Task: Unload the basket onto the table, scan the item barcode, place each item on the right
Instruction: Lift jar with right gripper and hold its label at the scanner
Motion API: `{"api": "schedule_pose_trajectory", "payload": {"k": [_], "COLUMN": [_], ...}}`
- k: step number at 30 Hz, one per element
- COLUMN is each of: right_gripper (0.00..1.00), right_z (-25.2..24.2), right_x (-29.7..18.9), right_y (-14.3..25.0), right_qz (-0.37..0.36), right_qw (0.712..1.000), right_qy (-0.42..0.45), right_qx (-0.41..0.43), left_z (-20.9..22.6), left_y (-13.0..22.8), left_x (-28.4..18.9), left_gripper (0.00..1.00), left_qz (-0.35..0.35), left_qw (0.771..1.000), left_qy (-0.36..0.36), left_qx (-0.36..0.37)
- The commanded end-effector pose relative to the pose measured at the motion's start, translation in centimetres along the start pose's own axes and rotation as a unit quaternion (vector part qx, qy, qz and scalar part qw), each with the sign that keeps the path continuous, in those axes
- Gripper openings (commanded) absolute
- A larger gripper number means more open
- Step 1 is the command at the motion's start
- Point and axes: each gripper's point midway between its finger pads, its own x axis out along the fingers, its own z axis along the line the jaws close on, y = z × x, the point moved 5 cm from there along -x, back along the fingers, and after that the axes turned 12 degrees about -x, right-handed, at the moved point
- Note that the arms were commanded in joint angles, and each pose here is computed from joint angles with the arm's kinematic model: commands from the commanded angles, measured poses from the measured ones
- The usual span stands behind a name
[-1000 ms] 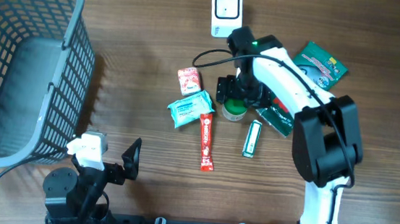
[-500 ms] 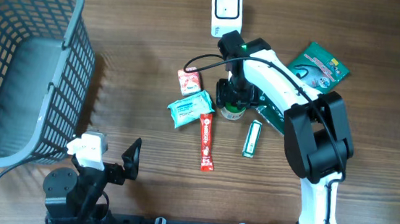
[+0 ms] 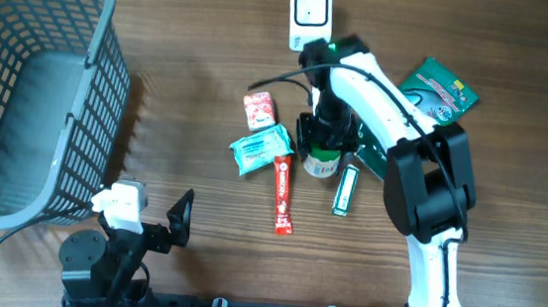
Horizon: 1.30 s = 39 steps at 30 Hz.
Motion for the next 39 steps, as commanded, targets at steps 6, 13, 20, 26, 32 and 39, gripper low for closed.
{"api": "schedule_pose_trajectory", "payload": {"k": [6, 13, 20, 26, 32, 39], "right_gripper": [0.51, 0.5, 0.47, 0.45, 0.48, 0.57], "right_z": [3.2, 3.3, 0.1, -0.9, -1.7, -2.0], "right_x": [-2.7, -4.4, -10.3, -15.5, -20.9, -21.4], "right_y": [1.8, 2.3, -0.4, -7.4, -11.9, -15.5], "right_qz": [0.031, 0.004, -0.156, -0.376, -0.546, -0.643], "right_qw": [0.992, 0.993, 0.987, 0.922, 0.826, 0.752], "right_qy": [-0.121, -0.116, 0.018, 0.081, 0.129, 0.133], "right_qx": [-0.013, -0.017, 0.031, 0.035, 0.056, 0.06], "left_z": [0.0, 0.0, 0.0, 0.0, 0.0, 0.0], "left_y": [0.3, 0.3, 0.3, 0.3, 0.3, 0.3], "left_x": [0.1, 0.1, 0.1, 0.1, 0.1, 0.1], "left_gripper": [1.0, 1.0, 1.0, 1.0, 1.0, 1.0], "left_qz": [0.004, 0.004, 0.004, 0.004, 0.004, 0.004], "left_qw": [1.0, 1.0, 1.0, 1.0, 1.0, 1.0], "left_qy": [0.004, 0.004, 0.004, 0.004, 0.004, 0.004], "left_qx": [0.006, 0.006, 0.006, 0.006, 0.006, 0.006]}}
